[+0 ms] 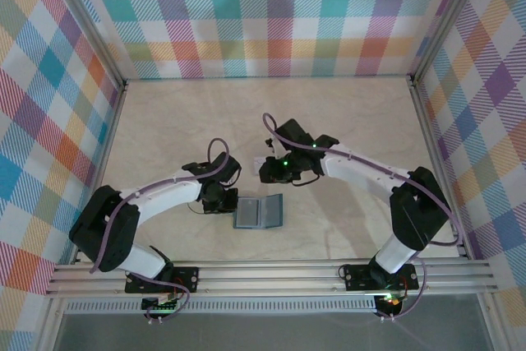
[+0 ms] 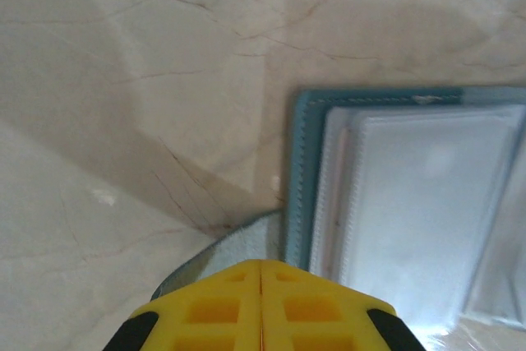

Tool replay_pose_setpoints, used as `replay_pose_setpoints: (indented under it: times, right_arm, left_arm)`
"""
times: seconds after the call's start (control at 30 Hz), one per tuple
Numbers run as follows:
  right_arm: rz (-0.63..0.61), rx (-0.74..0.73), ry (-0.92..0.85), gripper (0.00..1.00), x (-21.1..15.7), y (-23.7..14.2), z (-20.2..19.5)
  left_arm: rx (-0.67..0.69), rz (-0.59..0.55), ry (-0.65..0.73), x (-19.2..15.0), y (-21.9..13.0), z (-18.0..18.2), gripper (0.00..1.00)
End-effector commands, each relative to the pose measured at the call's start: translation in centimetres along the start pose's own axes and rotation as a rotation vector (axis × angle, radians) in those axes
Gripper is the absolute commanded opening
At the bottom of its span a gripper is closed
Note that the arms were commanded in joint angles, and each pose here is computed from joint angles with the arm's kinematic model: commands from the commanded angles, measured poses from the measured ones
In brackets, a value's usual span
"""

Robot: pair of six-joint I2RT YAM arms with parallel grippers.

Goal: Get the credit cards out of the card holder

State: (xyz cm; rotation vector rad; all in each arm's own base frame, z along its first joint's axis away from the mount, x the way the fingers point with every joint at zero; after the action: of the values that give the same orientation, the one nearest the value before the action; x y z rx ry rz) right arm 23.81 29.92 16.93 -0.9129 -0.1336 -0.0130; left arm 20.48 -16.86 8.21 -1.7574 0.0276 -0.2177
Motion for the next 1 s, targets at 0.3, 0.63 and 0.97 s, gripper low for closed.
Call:
replay_pose_setpoints:
  times: [0.3,0.63,0.97]
  right_arm:
    - [0.131,0.032,0.204,0.23,-3.8,5.6,0.8]
    - [0.217,0.018,0.223,0.17,-4.2,9.9,1.5]
    - [0.246,-0.055,0.239,0.2,-4.6,11.9,0.5]
  left_arm:
    - [0.014,0.024,-0.007,-0.6,1.7,1.3,0.07]
    - [-0.008,0.042,-0.027,-1.5,2.4,1.6,0.06]
    - [-0.015,0.033,-0.026,-1.6,2.0,1.7,0.06]
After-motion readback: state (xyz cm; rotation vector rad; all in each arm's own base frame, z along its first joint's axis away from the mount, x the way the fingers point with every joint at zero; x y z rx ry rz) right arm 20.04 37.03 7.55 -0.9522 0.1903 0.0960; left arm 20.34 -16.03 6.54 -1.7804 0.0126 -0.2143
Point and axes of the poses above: each hand's point on the last joint's axis, 136 mm out from that joint toward the fingers, its own y axis out along the fingers, its own z axis along the line the jaws close on, x = y × z, the point moved 5 cm from there along -y, back along the fingers, and after that the axes turned 10 degrees about y, right-handed, at the moved point
